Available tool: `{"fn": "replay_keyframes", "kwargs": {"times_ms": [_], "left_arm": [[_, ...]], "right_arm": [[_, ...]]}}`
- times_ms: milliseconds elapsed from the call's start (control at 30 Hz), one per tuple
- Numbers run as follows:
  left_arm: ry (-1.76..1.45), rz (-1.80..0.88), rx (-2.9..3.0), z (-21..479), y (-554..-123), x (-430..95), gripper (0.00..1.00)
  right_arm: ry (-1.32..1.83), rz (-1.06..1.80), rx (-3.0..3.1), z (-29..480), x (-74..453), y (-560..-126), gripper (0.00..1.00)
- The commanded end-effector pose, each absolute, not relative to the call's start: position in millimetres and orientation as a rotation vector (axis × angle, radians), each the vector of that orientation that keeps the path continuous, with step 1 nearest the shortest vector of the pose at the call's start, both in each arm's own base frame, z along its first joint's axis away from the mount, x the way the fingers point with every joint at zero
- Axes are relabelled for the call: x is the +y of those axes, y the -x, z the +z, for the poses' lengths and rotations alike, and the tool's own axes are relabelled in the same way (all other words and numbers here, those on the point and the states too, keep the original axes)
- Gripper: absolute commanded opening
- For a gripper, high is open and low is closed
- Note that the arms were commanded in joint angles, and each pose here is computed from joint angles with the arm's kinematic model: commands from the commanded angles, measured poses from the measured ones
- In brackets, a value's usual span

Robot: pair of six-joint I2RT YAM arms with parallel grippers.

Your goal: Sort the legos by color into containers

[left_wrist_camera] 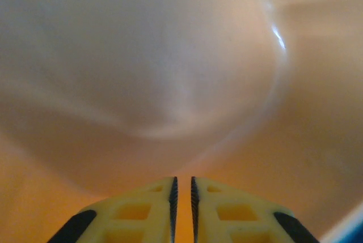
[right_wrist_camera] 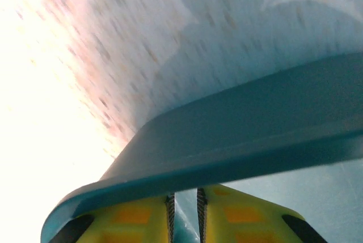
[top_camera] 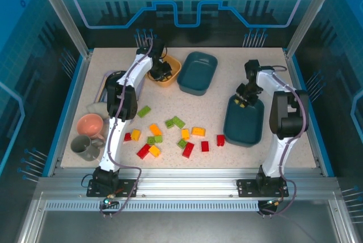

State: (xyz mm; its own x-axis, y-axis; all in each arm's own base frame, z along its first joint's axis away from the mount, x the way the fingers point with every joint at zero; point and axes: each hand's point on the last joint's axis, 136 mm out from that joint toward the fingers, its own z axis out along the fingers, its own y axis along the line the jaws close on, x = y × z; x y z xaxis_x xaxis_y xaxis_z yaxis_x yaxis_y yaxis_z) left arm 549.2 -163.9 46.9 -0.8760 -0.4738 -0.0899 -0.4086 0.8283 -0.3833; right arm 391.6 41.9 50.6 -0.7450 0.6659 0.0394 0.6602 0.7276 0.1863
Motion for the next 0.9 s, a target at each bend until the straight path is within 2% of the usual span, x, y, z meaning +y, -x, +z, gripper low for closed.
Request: {"fn": "replay_keyframes", "kwargs": {"times_ms": [0, 200, 433, 567, 700, 867], "left_arm": [[0.589, -0.528, 2.903, 61.4, -524.1, -163.9, 0.13], [0.455, -0.495, 2.998, 63.7, -491.8, -165.3, 0.04], [0.25, -0.463, 3.085, 63.7, -446.7, -178.6, 0.0], [0.181, -0.465, 3.078, 68.1, -431.4, -183.1, 0.0], [0.015, -0.491, 3.073, 71.4, -420.0, -198.3, 0.0], [-0.002, -0.364, 3.017, 83.0, -426.6, -187.9, 0.02]], "right_arm": [[-1.148, 0.331, 2.865, 50.0, 34.1, -422.4, 0.2], [-1.073, 0.415, 2.851, 53.8, 36.7, -483.0, 0.22], [-0.938, 0.63, 2.831, 60.5, 56.5, -526.9, 0.31], [-0.843, 0.751, 2.814, 72.2, 70.4, -536.1, 0.37], [-0.719, 0.809, 2.807, 89.1, 85.1, -533.8, 0.48], [-0.573, 0.754, 2.838, 100.6, 104.4, -515.6, 0.62]]}}
